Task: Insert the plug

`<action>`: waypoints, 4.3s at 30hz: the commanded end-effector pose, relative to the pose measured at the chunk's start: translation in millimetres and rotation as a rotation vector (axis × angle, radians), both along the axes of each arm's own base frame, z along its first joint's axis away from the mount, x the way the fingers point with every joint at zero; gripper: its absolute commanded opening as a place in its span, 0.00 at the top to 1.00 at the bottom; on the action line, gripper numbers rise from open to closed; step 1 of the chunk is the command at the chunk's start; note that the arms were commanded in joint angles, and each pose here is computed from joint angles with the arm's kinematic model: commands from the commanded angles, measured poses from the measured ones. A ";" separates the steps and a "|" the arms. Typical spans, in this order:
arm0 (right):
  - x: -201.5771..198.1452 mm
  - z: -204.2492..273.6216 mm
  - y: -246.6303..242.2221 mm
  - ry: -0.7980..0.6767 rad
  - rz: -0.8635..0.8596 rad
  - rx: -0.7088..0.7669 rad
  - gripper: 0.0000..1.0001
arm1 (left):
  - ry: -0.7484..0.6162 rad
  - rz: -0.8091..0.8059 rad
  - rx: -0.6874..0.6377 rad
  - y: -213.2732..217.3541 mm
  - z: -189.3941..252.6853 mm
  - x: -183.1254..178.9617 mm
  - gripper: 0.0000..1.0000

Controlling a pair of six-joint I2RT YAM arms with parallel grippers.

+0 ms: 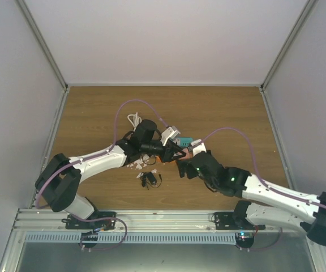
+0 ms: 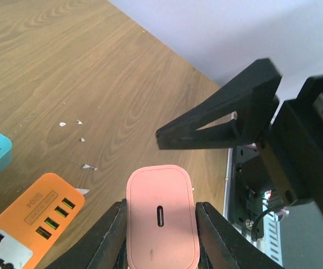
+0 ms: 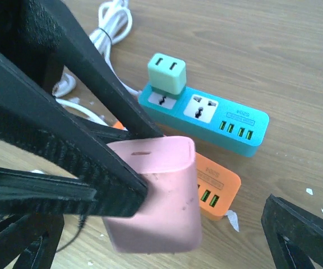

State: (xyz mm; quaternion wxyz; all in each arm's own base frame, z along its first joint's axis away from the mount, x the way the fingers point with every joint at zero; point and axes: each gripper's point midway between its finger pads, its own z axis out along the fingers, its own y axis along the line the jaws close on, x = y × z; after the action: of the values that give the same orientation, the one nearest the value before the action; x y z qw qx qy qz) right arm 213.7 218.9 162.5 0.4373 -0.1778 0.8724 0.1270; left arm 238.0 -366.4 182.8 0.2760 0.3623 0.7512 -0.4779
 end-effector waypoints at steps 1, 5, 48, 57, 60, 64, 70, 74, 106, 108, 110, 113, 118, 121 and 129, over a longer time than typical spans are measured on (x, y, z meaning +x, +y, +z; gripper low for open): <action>-10.0 14.6 0.0 0.021 -0.012 0.137 0.00 | -0.119 0.021 -0.045 4.0 25.2 -0.8 1.00; -22.2 -1.2 -6.1 0.100 -0.024 0.167 0.00 | -0.193 0.092 -0.031 13.3 32.6 7.6 1.00; -32.3 87.6 -28.8 -0.267 0.081 0.469 0.00 | -0.878 -0.517 0.340 -1.8 -4.0 89.7 1.00; -30.3 81.6 -20.8 -0.256 0.096 0.452 0.00 | -0.808 -0.531 0.371 15.4 -43.4 106.6 1.00; -28.2 77.0 -20.4 -0.253 0.087 0.435 0.00 | -0.785 -0.553 0.339 17.9 -56.1 105.7 1.00; -25.6 70.7 -18.0 -0.248 0.082 0.414 0.00 | -0.776 -0.543 0.306 20.0 -62.1 112.9 1.00; -22.0 61.9 -11.9 -0.230 0.084 0.378 0.00 | -0.792 -0.527 0.278 19.2 -56.4 121.0 1.00; -21.5 59.6 -10.3 -0.227 0.086 0.371 0.00 | -0.808 -0.520 0.266 17.5 -53.4 123.2 1.00; -20.6 52.9 -4.6 -0.209 0.100 0.346 0.00 | -0.767 -0.521 0.226 5.1 -77.1 130.3 1.00; -20.6 52.2 -4.4 -0.208 0.101 0.344 0.01 | -0.754 -0.527 0.227 5.7 -80.9 129.5 1.00; -20.8 52.5 -3.8 -0.207 0.103 0.345 0.01 | -0.744 -0.531 0.232 6.4 -84.7 128.9 1.00; -20.7 52.4 -3.8 -0.207 0.103 0.344 0.01 | -0.738 -0.526 0.240 7.4 -88.7 130.4 1.00; -20.7 52.0 -4.0 -0.207 0.103 0.343 0.00 | -0.709 -0.511 0.270 10.4 -96.7 136.7 1.00; -20.7 52.4 -4.2 -0.208 0.102 0.344 0.00 | -0.701 -0.516 0.265 13.4 -96.8 135.7 1.00; -20.7 51.5 -3.7 -0.205 0.103 0.343 0.00 | -0.672 -0.527 0.237 22.0 -94.2 132.5 1.00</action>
State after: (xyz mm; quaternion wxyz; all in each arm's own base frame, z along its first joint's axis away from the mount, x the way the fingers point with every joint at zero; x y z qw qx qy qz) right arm 193.9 213.4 212.8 0.5358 -0.1533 0.7830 0.2763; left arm 370.6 -351.1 98.0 0.3466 0.7076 0.5444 -0.2879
